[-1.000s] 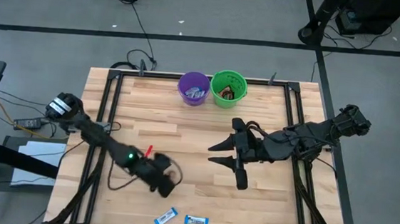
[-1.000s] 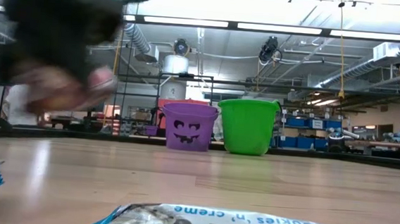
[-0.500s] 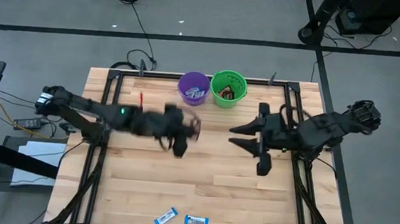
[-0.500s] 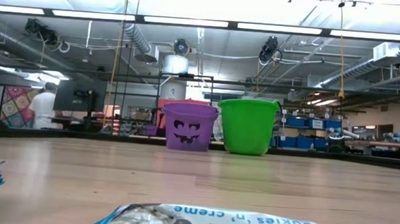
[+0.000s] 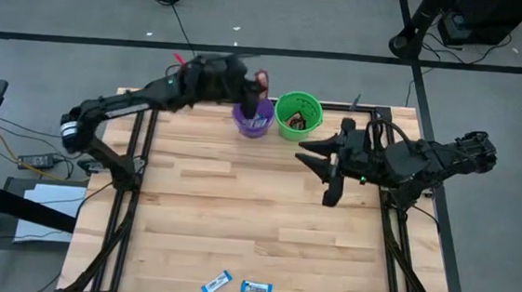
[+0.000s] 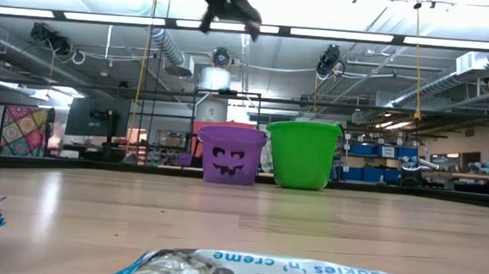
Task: Sort candy by brand, put in halloween buckets
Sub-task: Put the brown chocolate bar into the green bucket
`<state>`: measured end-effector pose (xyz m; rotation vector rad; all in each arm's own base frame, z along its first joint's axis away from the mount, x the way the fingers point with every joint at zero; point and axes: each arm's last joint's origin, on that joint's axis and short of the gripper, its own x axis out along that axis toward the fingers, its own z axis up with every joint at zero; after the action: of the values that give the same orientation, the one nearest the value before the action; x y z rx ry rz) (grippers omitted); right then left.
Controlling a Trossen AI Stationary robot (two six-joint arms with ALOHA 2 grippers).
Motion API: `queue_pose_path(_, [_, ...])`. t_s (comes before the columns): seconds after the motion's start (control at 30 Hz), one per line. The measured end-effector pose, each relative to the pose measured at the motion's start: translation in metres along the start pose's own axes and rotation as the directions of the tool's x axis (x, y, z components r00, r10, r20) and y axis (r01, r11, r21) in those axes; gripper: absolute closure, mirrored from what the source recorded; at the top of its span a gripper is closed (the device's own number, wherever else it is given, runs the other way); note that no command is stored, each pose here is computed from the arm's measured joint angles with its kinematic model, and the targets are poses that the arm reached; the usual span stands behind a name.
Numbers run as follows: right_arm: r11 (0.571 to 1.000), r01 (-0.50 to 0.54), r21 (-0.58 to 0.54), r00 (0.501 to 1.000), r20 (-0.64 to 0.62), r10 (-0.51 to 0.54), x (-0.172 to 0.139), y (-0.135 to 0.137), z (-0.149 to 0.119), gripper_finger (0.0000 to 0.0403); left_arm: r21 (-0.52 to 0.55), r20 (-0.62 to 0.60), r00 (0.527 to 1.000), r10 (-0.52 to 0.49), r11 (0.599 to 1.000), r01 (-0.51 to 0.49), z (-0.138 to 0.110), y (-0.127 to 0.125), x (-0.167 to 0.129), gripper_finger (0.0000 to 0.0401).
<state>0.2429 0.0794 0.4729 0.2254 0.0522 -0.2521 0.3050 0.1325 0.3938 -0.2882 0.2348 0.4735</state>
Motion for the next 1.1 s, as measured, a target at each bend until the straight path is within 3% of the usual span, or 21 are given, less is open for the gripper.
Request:
queue_pose_path(0.33, [0.99,0.101,0.093,0.993,0.045,-0.106,0.013,-0.022,0.009,0.0264,-0.069,-0.101,0.986,-0.131,0.99,0.124,-0.029,0.062,0.075,0.0366])
queue_pose_path(0.57, [0.985,0.128,0.114,0.99,0.051,-0.134,0.016,-0.028,0.01,0.0264,-0.1,-0.152,0.952,-0.267,0.962,0.254,-0.036,0.068,0.119,0.0366])
queue_pose_path(0.73, [0.984,0.139,0.116,0.988,0.058,-0.146,0.016,-0.035,0.013,0.0264,-0.115,-0.126,0.956,-0.267,0.961,0.253,-0.029,0.067,0.14,0.0363])
queue_pose_path(0.9, [0.988,0.123,0.092,0.99,0.053,-0.128,0.016,-0.035,0.013,0.0264,-0.125,-0.122,0.952,-0.279,0.956,0.265,-0.026,0.07,0.146,0.0329])
queue_pose_path(1.1, [0.989,0.138,0.061,0.988,0.056,-0.142,0.016,-0.039,0.015,0.0264,-0.117,-0.118,0.952,-0.283,0.956,0.269,-0.025,0.071,0.146,0.0251])
